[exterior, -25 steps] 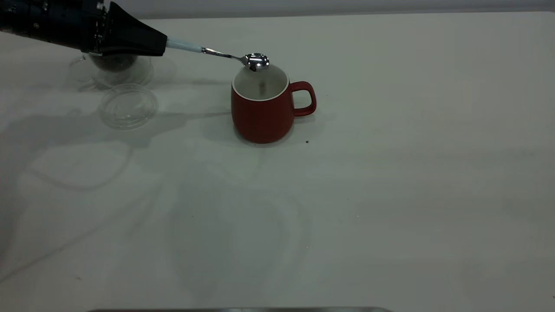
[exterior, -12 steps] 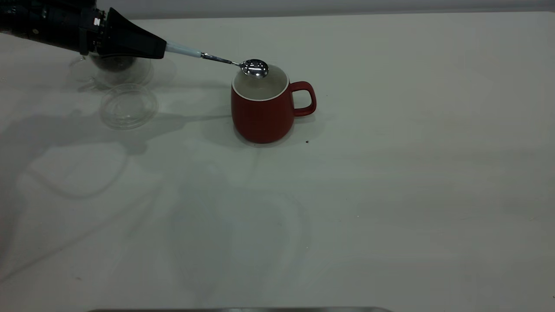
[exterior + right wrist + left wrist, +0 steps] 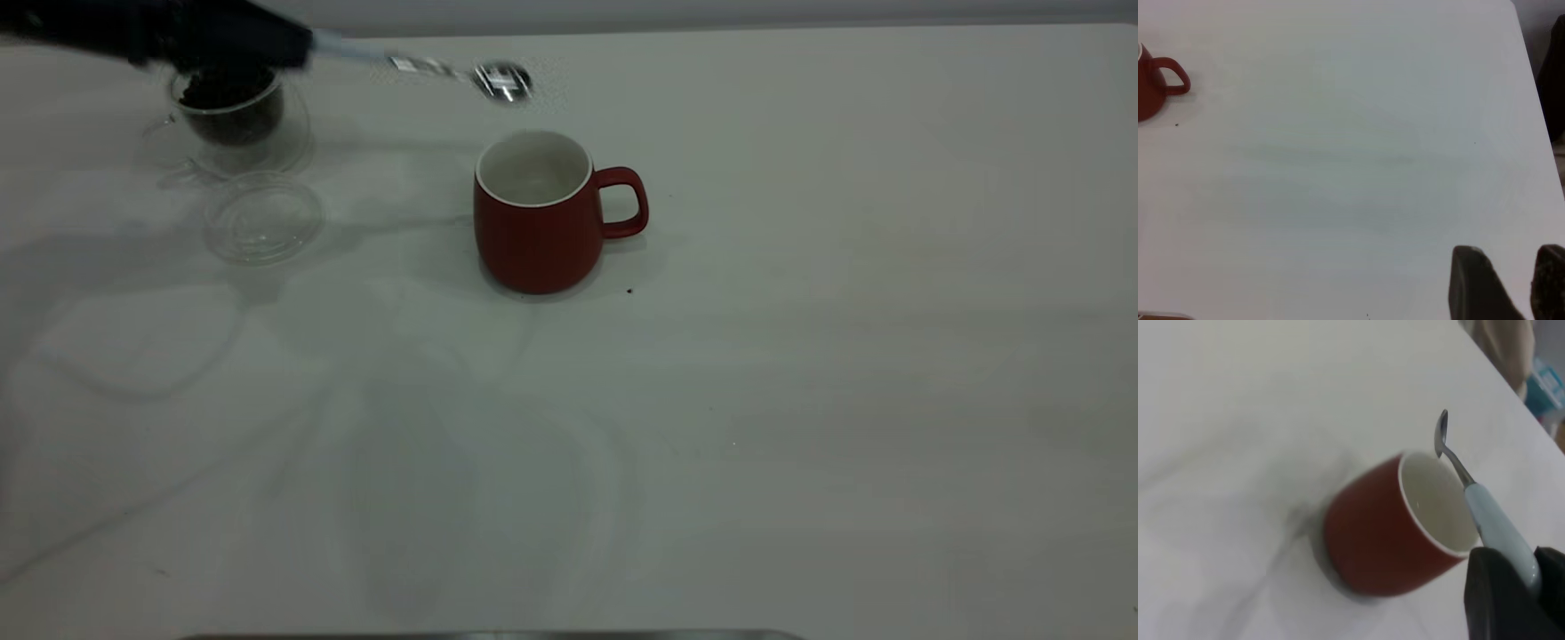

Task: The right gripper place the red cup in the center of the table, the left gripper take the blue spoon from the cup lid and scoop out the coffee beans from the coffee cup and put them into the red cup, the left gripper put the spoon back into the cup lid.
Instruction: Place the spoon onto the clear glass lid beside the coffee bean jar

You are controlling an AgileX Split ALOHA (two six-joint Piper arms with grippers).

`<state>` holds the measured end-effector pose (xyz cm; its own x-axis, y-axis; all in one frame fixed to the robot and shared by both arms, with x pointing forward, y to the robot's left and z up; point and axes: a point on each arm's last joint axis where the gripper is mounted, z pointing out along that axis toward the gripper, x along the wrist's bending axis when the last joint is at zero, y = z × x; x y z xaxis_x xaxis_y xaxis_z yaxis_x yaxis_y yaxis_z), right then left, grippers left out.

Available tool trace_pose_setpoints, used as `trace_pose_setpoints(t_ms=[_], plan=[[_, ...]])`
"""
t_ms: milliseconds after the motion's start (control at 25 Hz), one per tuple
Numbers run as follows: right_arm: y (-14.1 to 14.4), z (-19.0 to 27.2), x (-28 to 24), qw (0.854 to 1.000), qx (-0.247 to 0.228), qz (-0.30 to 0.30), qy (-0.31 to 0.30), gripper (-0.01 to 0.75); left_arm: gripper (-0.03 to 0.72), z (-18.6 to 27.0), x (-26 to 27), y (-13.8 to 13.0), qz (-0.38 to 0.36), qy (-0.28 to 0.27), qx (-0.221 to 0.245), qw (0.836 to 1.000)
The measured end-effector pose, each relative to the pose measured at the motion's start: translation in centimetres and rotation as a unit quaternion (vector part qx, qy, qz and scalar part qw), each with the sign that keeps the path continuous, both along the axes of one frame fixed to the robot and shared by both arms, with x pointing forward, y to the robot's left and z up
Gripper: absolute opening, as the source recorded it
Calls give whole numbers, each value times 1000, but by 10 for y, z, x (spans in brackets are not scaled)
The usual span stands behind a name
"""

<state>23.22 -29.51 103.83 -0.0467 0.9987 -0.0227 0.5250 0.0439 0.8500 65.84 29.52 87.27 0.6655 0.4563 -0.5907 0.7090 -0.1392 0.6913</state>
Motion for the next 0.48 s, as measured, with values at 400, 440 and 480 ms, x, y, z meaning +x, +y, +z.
trace_pose_setpoints(t_ms=[400,440,480], plan=[[0,0,0,1000,0,0,0,242,123,26,-36,134,167,139,29,976],[0,0,0,1000,0,0,0,242,123,22,-41,146,190,156,21,969],[0,0,0,1000,0,0,0,242,123,17,-47,155,208,173,12,963]])
